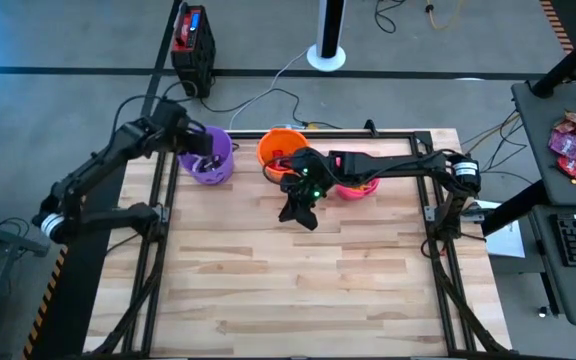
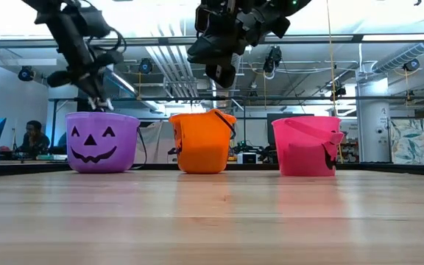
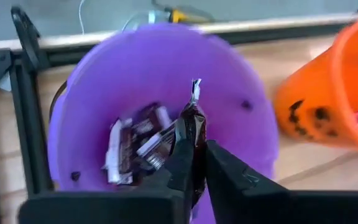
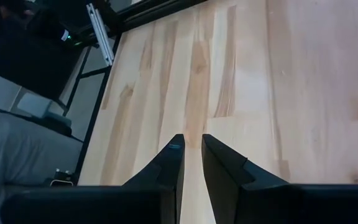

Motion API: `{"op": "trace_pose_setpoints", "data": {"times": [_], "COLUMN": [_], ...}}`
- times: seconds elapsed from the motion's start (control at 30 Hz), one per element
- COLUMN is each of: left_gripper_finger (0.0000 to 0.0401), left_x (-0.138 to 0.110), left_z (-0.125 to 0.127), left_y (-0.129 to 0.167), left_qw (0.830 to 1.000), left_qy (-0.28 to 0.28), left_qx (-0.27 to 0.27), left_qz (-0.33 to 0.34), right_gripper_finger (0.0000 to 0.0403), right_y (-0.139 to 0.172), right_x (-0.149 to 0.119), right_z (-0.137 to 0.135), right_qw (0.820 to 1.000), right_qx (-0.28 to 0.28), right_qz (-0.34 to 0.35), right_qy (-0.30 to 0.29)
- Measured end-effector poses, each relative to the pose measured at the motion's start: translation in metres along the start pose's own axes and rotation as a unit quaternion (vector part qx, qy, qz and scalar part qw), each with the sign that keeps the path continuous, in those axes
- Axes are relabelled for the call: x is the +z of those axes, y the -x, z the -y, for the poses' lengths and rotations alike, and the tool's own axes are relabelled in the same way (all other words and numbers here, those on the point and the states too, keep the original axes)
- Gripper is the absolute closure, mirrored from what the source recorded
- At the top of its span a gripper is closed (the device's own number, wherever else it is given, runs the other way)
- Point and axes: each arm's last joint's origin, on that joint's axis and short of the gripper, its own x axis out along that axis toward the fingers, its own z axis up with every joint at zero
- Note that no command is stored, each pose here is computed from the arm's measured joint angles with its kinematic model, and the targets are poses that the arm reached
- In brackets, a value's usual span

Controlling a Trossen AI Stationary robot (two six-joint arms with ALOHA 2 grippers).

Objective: Sort candy by brand, put in halloween buckets
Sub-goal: Put the black candy into the purple bucket, then return to Home Position

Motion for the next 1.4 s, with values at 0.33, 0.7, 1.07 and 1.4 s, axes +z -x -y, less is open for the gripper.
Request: {"op": "trace_pose_setpoints", "data": {"times": [0.33, 0.7, 1.07, 1.4], "left_gripper_finger": [0.0295, 0.029, 0.03, 0.0296], "left_x": [0.002, -0.029, -0.101, -0.126], "left_z": [-0.001, 0.041, 0.019, 0.022], "left_y": [-0.012, 0.071, 0.128, 0.102], "left_qw": [0.999, 0.897, 0.77, 0.764], "left_qy": [-0.037, -0.235, -0.151, -0.025], "left_qx": [0.012, -0.354, -0.514, -0.529], "left_qz": [-0.026, 0.126, 0.346, 0.369], "right_gripper_finger": [0.0353, 0.0354, 0.0355, 0.0355], "right_y": [0.0, 0.015, 0.089, 0.116], "right_x": [0.0, 0.008, 0.008, -0.008], "right_z": [0.0, -0.032, -0.081, -0.103], "right_qw": [1.0, 0.995, 0.972, 0.955], "right_qx": [0.0, -0.005, -0.066, -0.059], "right_qz": [0.0, 0.033, 0.139, 0.17], "right_qy": [0.007, 0.098, 0.177, 0.234]}}
